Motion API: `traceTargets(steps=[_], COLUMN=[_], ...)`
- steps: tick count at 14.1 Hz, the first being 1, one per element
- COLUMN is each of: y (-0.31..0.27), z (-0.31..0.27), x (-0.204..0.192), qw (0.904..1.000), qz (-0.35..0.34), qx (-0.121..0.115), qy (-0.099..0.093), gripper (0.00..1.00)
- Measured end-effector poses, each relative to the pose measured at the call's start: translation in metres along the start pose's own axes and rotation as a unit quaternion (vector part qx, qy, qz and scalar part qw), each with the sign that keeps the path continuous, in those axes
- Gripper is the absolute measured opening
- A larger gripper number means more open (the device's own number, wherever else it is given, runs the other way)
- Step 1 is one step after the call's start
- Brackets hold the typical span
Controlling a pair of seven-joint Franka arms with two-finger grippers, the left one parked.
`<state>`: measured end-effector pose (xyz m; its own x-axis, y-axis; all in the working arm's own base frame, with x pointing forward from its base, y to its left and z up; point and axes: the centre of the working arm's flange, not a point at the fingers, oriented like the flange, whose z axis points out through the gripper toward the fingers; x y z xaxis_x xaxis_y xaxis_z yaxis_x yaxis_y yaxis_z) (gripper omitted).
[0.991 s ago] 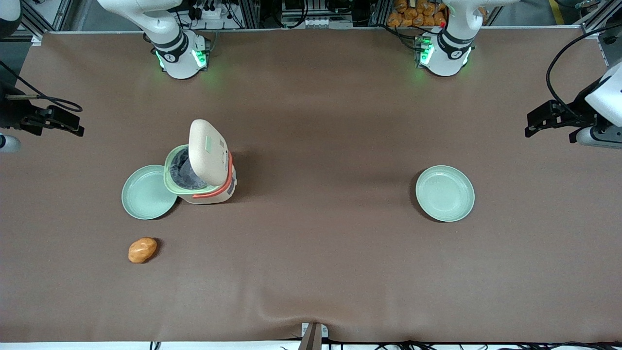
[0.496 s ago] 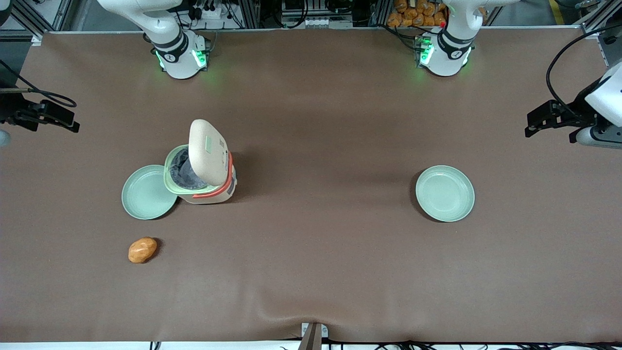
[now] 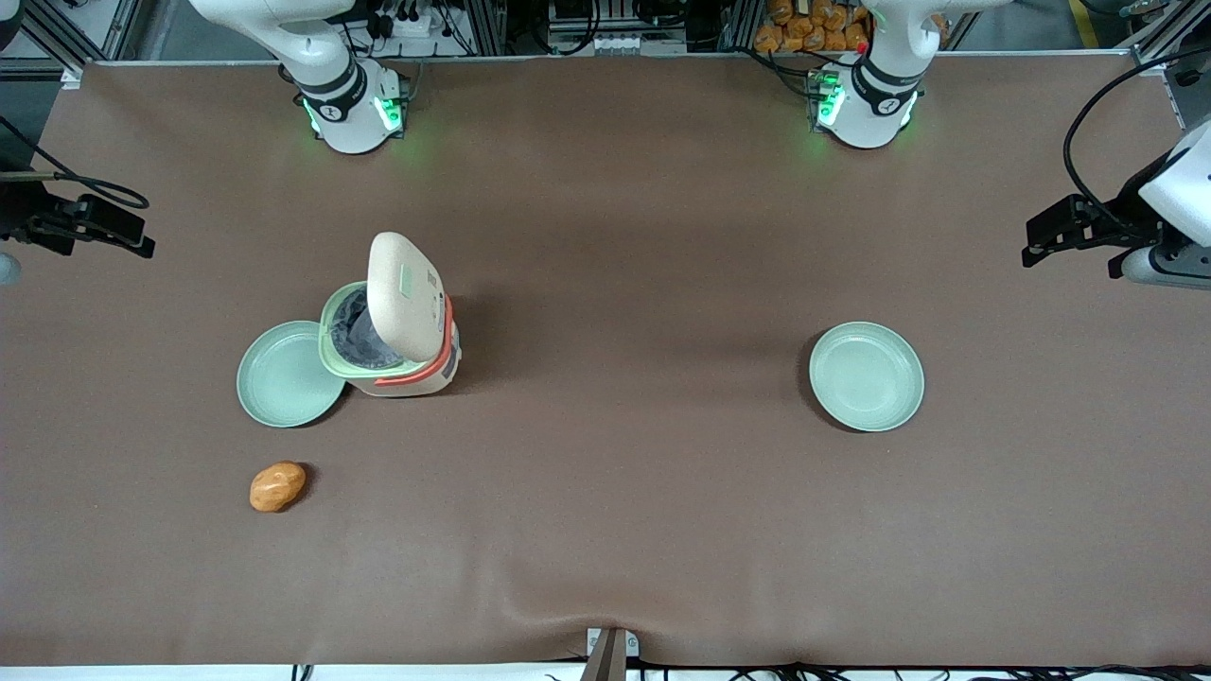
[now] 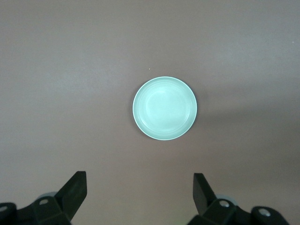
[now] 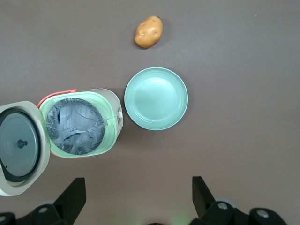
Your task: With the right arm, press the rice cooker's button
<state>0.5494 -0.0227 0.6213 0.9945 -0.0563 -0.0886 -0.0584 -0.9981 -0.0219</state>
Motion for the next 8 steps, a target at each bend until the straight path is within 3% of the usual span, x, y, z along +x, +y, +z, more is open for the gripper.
traceTargets(steps=[8], y=[0.0024], z=[-0.0001], x=[0.0001], qw=[0.9999], qz=[0.001], qx=[-0.010], qy=[0.001], gripper=[1.00])
